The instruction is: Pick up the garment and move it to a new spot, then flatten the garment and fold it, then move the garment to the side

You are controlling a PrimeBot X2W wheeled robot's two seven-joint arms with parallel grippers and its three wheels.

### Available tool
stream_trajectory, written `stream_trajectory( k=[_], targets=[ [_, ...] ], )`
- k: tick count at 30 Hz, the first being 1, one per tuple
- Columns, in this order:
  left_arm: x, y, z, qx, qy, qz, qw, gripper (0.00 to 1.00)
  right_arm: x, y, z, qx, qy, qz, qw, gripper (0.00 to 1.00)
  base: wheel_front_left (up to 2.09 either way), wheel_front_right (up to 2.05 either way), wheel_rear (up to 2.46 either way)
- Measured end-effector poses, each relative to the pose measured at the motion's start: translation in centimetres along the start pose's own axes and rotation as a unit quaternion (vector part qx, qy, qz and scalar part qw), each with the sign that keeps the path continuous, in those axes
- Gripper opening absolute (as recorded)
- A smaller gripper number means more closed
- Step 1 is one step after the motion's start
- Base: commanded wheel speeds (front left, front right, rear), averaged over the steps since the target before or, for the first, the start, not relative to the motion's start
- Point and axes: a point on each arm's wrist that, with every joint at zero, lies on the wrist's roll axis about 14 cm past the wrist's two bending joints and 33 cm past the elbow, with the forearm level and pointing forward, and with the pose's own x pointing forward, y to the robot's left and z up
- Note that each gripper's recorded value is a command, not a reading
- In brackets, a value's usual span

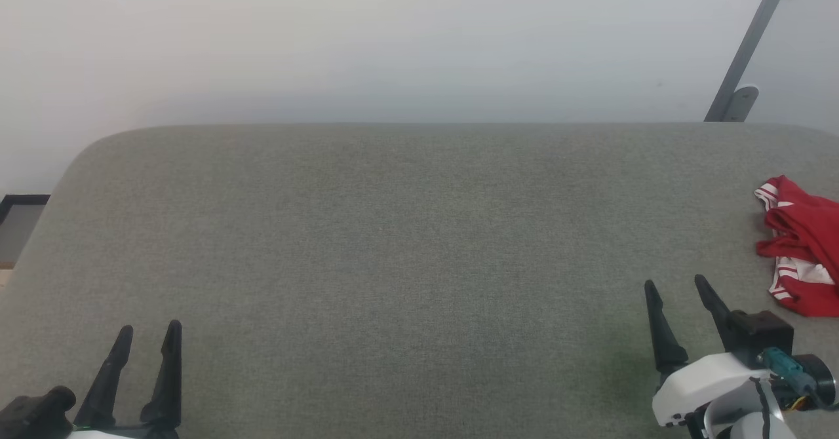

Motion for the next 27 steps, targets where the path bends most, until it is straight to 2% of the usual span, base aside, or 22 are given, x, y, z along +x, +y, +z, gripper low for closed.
stream_trajectory(
  k=[17, 18, 24, 27],
  targets=[
    [0.1, -0.4, 0.2, 0.002, -0.002, -0.006, 1.000, 1.00, -0.7, 0.3, -0.3, 0.008, 0.002, -0.003, 1.000, 1.00, 0.00, 0.00, 0.00],
    [0.0, -0.4, 0.0, 0.001, 0.000, -0.005, 1.000, 0.00, -0.8, 0.3, -0.5, 0.008, 0.005, -0.003, 1.000, 0.00, 0.00, 0.00, 0.00],
    [-1.0, -0.8, -2.9, -0.031, 0.033, 0.011, 0.999, 0.00, -2.5, 0.1, -3.7, 0.016, 0.057, -0.010, 0.998, 0.00, 0.00, 0.00, 0.00],
    [-1.0, -0.8, -3.4, -0.053, 0.042, 0.018, 0.998, 0.00, -2.6, -0.2, -4.0, 0.042, 0.063, -0.021, 0.997, 0.00, 0.00, 0.00, 0.00]
  ],
)
